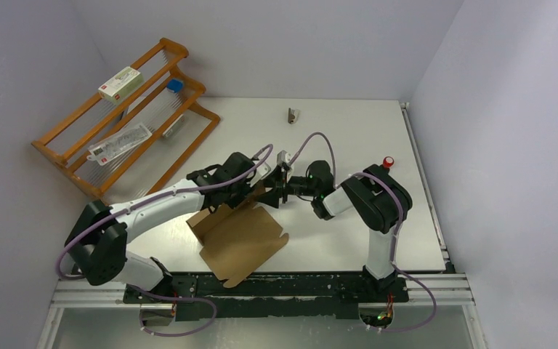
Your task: Fold the paper box
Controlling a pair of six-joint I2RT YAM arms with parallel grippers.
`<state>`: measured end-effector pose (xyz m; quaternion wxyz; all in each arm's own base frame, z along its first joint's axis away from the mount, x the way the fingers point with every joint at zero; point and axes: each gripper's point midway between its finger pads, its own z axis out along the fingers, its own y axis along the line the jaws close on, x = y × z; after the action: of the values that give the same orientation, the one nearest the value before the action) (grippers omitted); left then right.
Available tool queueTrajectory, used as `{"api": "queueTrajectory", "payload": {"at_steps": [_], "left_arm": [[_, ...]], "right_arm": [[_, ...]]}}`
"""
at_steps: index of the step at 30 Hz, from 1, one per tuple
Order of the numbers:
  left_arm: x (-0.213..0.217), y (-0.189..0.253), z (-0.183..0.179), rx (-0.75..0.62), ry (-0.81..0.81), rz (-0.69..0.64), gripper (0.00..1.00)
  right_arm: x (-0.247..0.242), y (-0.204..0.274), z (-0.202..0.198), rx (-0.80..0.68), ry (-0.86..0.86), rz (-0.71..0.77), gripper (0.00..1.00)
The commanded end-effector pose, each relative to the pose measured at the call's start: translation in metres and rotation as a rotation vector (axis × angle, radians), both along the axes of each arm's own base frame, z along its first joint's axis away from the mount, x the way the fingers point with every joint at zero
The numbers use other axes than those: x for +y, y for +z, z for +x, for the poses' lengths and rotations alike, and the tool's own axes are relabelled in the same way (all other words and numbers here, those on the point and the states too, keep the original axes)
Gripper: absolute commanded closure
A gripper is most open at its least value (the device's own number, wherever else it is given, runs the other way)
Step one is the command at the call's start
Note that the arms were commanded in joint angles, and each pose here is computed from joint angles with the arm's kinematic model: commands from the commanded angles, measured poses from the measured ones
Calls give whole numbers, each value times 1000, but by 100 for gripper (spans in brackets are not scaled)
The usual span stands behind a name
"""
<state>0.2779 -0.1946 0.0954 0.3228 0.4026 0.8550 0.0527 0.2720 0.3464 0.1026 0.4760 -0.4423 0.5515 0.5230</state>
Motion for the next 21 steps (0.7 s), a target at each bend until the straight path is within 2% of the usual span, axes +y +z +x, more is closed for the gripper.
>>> {"api": "queueTrajectory", "payload": {"at_steps": [1,8,16,21], "left_arm": [[3,31,5,-60,26,-68,42],[12,65,-7,-107,54,-148,36],[13,57,-21,-51,72,-181,35],[15,54,-24,-22,95,-173,35]], "right_arm": [[-7,10,12,-66,-99,7,41],[-16,8,22,-87,-175,-61,41],[-13,7,29,-87,-208,-73,45],[-14,5,44,-133,-254,-95,43]]}}
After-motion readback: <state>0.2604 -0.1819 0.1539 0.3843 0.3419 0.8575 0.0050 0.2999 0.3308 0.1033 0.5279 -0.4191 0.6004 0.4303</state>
